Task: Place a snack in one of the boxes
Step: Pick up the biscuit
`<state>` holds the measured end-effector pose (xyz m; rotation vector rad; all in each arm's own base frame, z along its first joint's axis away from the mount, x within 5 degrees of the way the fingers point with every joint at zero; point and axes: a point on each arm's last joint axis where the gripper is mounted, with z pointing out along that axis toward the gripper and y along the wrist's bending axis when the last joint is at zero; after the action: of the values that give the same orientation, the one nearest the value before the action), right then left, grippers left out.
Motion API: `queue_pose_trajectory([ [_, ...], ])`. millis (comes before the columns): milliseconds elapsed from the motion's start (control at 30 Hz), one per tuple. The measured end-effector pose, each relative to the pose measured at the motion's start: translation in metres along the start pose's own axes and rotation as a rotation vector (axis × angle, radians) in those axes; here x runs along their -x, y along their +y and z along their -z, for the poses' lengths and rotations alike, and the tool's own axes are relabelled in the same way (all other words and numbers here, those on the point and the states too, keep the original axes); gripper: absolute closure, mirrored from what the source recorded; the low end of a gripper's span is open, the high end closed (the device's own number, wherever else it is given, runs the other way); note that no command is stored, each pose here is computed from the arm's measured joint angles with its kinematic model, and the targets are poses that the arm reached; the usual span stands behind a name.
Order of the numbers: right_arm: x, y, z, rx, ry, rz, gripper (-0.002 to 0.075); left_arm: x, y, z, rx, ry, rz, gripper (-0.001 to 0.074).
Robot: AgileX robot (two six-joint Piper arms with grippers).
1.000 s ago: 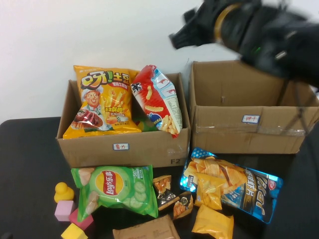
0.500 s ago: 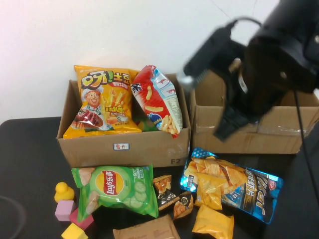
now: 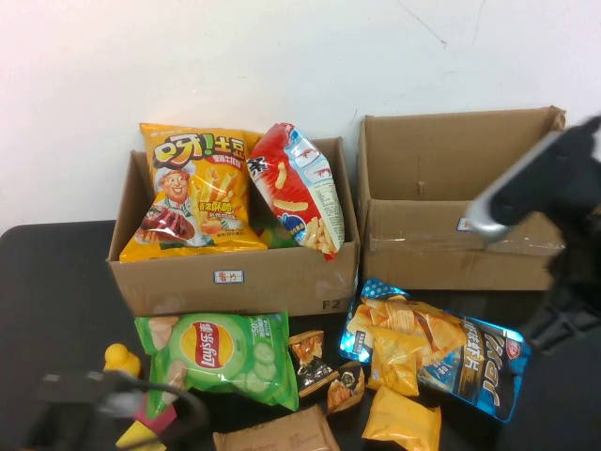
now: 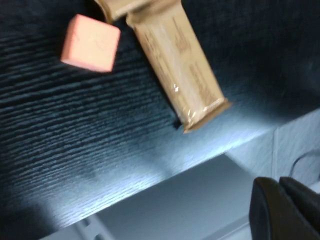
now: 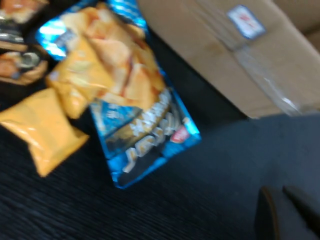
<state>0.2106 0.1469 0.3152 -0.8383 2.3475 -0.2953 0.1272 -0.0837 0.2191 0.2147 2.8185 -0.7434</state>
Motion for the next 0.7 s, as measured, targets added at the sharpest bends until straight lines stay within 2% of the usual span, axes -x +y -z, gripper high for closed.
queue_pose_trajectory([
  [100,-0.014,-0.006,0.008,-0.033,-0.022,-0.027,0.0727,0.001,-0.008,-0.024,0.044,0.067,-0.066,0.0737],
  [267,-0.02,-0.016,0.028,-0.039,-0.097,-0.072,0.0727,0.002,-0.013,-0.072,0.179,0.153,-0.159,0.0737],
  [433,-0.024,-0.019,0.038,-0.026,-0.128,-0.1,0.0727,-0.004,-0.006,-0.112,0.272,0.269,-0.148,0.0737],
  [567,-0.026,-0.018,0.039,0.0,-0.12,-0.121,0.0727,-0.001,-0.004,-0.133,0.304,0.317,-0.145,0.0737],
  [700,-0.027,-0.017,0.039,0.006,-0.115,-0.123,0.0727,0.012,-0.012,-0.148,0.285,0.374,-0.178,0.0737],
])
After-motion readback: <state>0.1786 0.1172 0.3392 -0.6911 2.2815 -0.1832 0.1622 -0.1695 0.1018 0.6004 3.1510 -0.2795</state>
